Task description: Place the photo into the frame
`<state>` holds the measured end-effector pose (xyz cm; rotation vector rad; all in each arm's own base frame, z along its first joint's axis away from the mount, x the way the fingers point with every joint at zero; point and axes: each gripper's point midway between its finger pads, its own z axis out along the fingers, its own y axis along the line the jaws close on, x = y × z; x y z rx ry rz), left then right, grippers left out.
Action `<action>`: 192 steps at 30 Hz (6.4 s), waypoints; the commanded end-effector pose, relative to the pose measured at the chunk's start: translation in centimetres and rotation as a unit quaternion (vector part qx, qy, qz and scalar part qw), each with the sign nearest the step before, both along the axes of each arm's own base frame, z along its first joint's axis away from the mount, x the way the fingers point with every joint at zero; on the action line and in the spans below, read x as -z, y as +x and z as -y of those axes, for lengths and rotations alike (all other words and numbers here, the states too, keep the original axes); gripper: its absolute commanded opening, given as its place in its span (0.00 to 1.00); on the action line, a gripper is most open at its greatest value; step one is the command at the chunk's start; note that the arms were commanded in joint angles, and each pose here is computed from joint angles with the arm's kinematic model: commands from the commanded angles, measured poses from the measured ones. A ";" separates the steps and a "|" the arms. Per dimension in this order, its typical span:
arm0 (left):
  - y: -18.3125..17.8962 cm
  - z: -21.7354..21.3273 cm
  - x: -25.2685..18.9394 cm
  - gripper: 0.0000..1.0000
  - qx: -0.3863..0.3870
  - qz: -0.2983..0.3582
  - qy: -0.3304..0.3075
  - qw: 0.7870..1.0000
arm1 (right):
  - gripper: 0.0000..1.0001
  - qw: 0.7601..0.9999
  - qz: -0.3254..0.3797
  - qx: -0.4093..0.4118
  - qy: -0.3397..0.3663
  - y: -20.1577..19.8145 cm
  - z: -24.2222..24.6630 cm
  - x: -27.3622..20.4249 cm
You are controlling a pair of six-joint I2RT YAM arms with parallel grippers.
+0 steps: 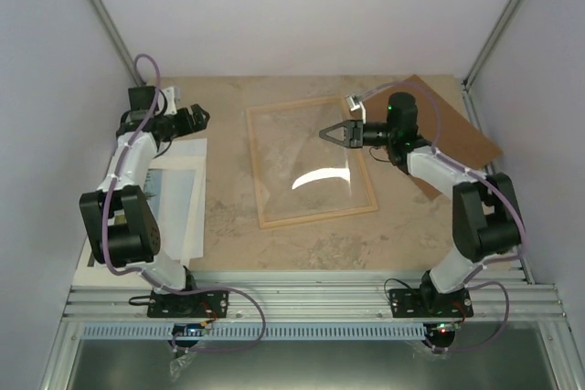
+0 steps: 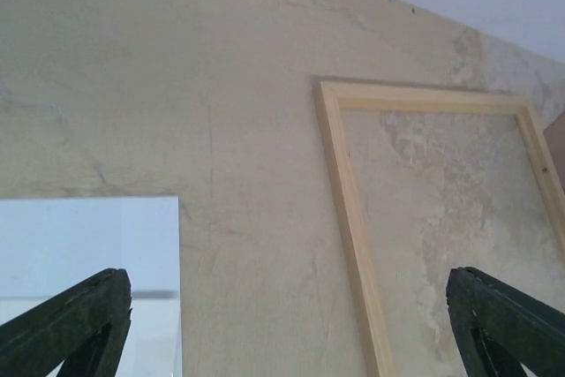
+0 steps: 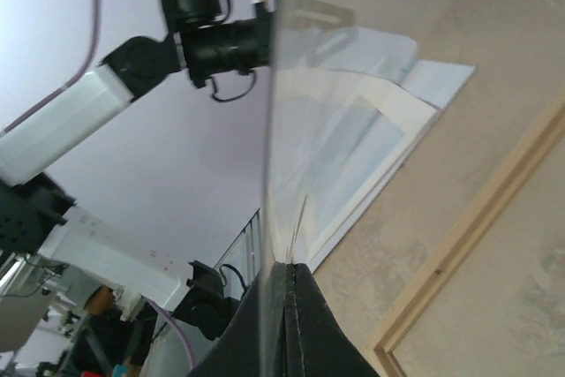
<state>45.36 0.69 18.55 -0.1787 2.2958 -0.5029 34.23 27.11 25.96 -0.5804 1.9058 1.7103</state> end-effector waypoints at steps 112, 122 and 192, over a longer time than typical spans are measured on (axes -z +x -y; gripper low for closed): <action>-2.4 0.6 9.1 0.99 0.031 -0.124 0.004 0.992 | 0.00 0.938 -0.164 0.086 -0.294 11.0 6.8 23.3; -2.4 0.4 9.3 0.99 0.027 -0.127 0.010 0.992 | 0.01 0.938 -0.162 0.092 -0.292 10.9 7.0 23.1; 0.8 9.0 11.6 0.75 0.125 -0.107 -0.040 0.986 | 0.97 0.907 -0.052 0.178 -0.377 12.2 5.8 18.5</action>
